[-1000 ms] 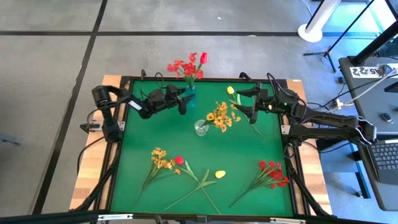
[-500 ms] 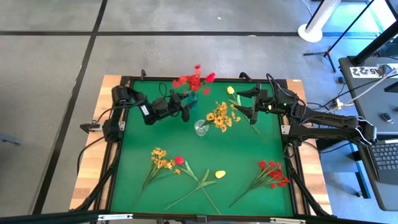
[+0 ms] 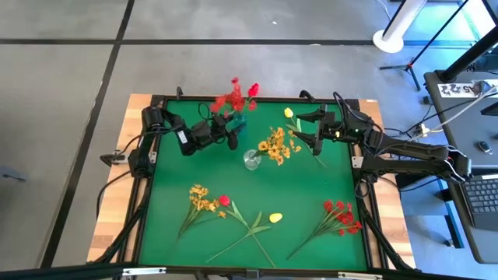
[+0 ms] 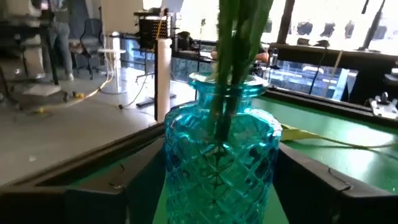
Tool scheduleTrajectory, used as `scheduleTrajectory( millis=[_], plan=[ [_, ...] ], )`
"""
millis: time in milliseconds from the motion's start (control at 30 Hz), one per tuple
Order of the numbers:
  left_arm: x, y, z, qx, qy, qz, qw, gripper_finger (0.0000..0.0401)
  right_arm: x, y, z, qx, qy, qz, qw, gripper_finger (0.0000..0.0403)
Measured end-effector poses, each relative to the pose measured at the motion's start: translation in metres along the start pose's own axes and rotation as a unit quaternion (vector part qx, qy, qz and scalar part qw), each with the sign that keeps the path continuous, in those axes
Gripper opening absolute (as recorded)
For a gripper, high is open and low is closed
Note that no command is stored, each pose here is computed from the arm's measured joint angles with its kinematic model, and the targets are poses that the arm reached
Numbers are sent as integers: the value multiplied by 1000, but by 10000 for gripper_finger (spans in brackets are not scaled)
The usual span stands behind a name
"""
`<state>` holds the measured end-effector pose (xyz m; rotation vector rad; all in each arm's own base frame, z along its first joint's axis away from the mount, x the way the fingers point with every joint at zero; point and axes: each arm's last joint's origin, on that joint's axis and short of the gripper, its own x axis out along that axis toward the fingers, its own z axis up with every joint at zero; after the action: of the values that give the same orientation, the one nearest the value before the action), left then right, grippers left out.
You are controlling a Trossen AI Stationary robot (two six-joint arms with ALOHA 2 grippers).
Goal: Sort flowers into vase by color
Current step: Adjust the flowers in the blue vase, then put the top yellow flower into the transparent vase
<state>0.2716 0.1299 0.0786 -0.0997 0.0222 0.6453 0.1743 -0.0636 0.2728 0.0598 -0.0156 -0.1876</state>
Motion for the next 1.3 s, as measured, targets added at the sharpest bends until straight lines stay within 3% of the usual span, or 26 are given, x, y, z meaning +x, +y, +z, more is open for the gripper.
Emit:
scheduleTrajectory(
  millis=[133, 433, 767, 967, 1300],
  plan=[
    [-4, -4, -14, -1, 52, 20, 998, 298, 0, 0, 0, 0, 0, 0, 1000, 323],
    [-13, -19, -17, 11, 65, 36, 997, 308, 0, 0, 0, 0, 0, 0, 1000, 323],
    [-65, -20, -6, -5, 78, 60, 995, 309, 0, -1, -3, 4, 14, -7, 1000, 323],
    [-100, -27, 7, -77, 71, 3, 995, 303, -3, -5, -19, 36, 120, -80, 989, 323],
    [-130, -46, 44, -89, 1, -88, 992, 268, -15, -6, -10, 64, 267, -164, 948, 324]
  ],
)
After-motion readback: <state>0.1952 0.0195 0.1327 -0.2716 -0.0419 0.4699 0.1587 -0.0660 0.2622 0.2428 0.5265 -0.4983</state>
